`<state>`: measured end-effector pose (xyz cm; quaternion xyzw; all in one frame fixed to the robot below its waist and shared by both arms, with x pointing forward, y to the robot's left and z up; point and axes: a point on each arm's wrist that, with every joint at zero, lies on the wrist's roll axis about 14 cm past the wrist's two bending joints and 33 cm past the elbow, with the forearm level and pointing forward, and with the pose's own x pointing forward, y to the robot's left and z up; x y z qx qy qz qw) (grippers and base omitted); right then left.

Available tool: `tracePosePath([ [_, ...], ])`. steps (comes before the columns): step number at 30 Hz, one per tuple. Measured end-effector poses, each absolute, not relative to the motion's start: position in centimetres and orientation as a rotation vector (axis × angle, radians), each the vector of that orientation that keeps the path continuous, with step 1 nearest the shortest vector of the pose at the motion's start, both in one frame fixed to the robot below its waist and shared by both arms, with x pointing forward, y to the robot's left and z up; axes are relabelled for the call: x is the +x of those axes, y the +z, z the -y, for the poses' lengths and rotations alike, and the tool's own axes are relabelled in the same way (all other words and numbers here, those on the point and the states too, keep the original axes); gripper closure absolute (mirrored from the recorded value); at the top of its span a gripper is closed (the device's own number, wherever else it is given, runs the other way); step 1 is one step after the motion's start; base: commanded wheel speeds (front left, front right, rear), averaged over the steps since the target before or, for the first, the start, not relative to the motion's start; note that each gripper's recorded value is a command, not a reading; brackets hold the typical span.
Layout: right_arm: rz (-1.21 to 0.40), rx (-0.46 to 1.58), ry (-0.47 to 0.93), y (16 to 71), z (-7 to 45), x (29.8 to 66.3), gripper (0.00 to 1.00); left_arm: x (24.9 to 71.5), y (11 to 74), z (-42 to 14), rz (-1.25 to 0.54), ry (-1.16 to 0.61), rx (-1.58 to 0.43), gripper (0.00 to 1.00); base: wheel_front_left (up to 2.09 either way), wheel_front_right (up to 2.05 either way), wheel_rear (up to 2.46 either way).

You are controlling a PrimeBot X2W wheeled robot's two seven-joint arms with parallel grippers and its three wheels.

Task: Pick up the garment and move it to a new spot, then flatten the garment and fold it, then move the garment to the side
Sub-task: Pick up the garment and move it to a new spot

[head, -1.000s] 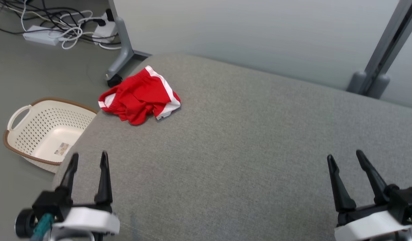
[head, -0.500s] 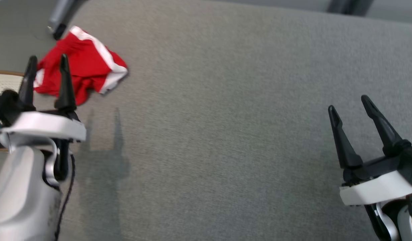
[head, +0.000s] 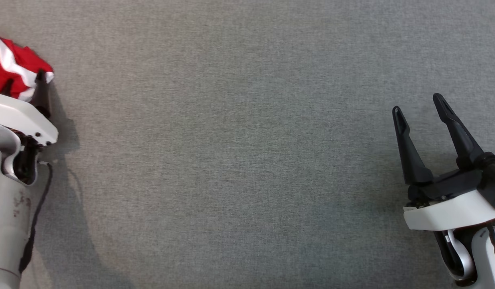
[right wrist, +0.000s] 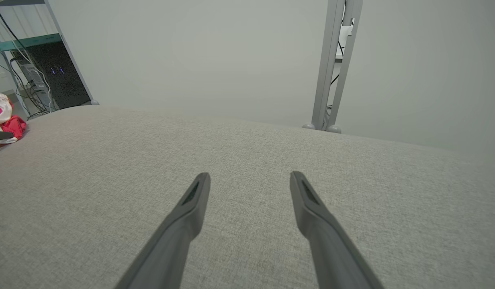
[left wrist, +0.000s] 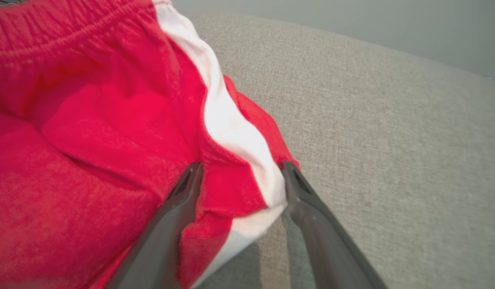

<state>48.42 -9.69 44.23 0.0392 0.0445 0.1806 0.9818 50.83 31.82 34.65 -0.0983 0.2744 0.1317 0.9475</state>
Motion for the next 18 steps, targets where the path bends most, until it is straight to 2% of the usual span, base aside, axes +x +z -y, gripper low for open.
tracePosePath([
  [1,-0.09,0.079,0.357,44.1,9.9,48.4,0.0,51.1,34.6,-32.0,-0.556,0.27,-0.192,0.5,0.0,0.0,0.0],
  [2,-0.09,0.079,0.357,44.1,9.9,48.4,0.0,51.1,34.6,-32.0,-0.556,0.27,-0.192,0.5,0.0,0.0,0.0],
  [3,-0.095,0.08,0.349,43.9,10.1,48.4,0.0,51.5,34.8,-32.1,-0.543,0.27,-0.182,1.0,0.0,0.0,0.0],
  [10,-0.058,0.091,0.334,45.3,10.2,48.2,0.0,53.4,40.0,-33.3,-0.333,0.266,-0.096,1.0,0.0,0.0,0.0],
  [18,-0.003,0.11,0.318,47.9,10.3,46.8,0.0,53.4,46.5,-31.5,-0.129,0.184,-0.061,1.0,0.0,0.0,0.0],
])
